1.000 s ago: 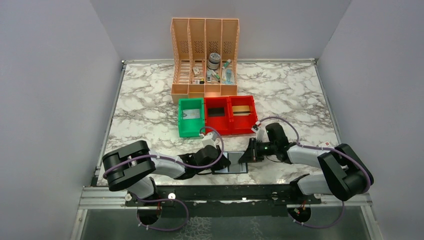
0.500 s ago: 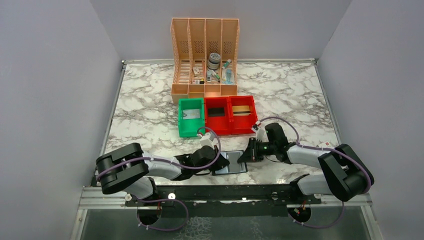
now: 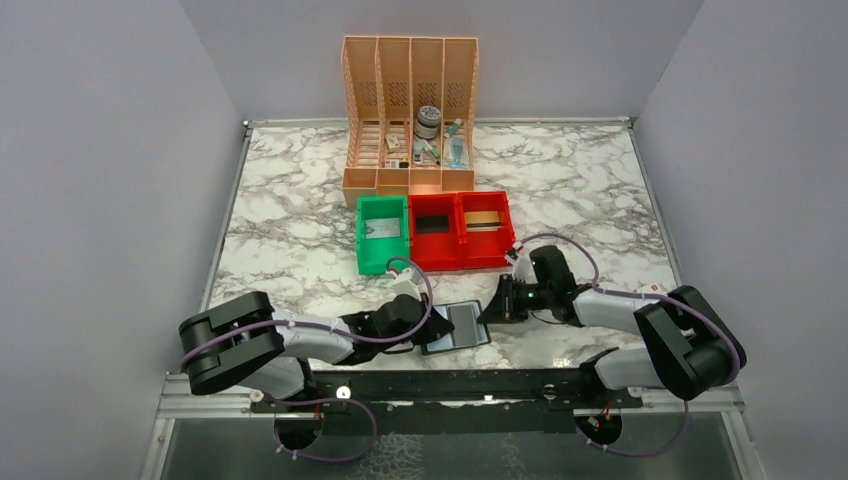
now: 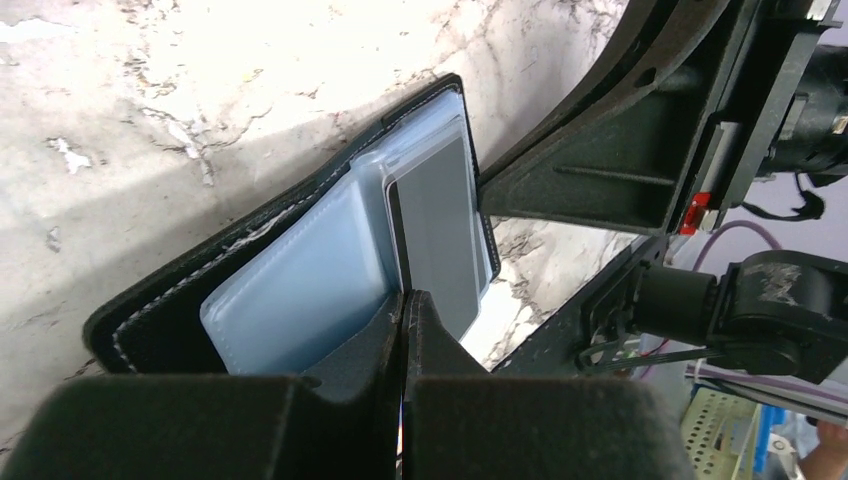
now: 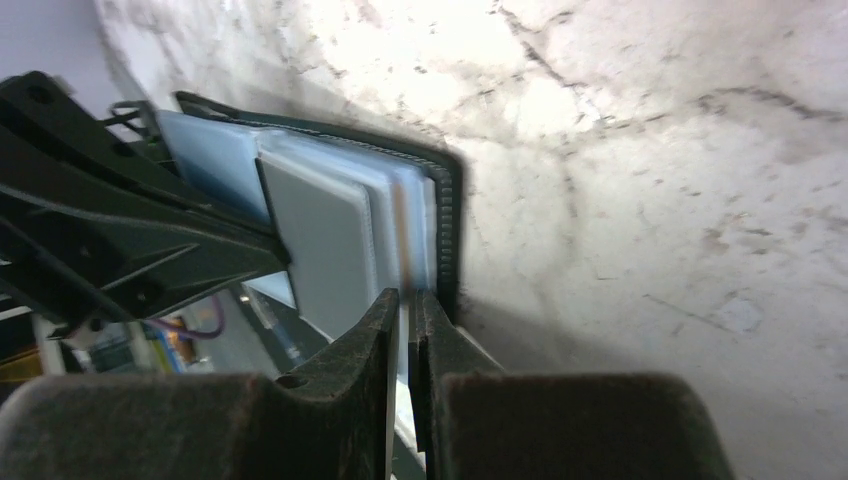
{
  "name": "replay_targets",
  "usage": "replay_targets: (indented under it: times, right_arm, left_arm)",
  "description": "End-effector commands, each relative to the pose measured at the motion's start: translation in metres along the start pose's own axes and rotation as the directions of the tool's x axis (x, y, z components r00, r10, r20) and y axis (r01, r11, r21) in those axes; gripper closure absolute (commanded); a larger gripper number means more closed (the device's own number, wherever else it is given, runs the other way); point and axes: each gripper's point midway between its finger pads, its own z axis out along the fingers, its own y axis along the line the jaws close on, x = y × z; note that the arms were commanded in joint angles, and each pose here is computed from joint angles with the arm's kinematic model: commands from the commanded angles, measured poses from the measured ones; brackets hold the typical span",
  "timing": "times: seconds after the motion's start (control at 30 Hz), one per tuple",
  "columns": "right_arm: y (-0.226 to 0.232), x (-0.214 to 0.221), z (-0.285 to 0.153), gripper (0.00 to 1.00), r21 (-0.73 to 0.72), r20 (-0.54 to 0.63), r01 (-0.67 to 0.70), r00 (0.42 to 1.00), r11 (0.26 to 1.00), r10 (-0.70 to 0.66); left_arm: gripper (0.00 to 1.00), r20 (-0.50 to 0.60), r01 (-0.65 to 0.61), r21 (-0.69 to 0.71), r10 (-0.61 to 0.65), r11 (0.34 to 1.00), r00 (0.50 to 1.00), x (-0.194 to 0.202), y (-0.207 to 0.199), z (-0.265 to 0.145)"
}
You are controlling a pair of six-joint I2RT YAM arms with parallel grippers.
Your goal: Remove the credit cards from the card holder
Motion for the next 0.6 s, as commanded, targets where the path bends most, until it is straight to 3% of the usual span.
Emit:
replay_targets:
  times: [0.0,0.33,0.57]
  right_arm:
    - [-0.016,0.002,0.001,0.89,0.071,-0.01,0.03,1.0,0.997,-0.03]
    - [0.039,-0.007,-0.01,0.85,-0.155,0.041,0.161,0.987,0.975,-0.157]
    - [0.03,0.003,0.007,0.86,-0.087,0.009,0.15,0.989,0.985,-0.15]
  left_arm:
    - [1.0,0.026,0.012,-0.001,-0.012,1.0,1.0,-0.003,0.004,-0.004]
    - [1.0,0.026,0.01,0.003,-0.01,1.0,1.0,-0.004,0.002,-0.004]
    - [1.0,0.026,0.009,0.003,-0.009,1.0,1.0,-0.004,0.001,-0.002]
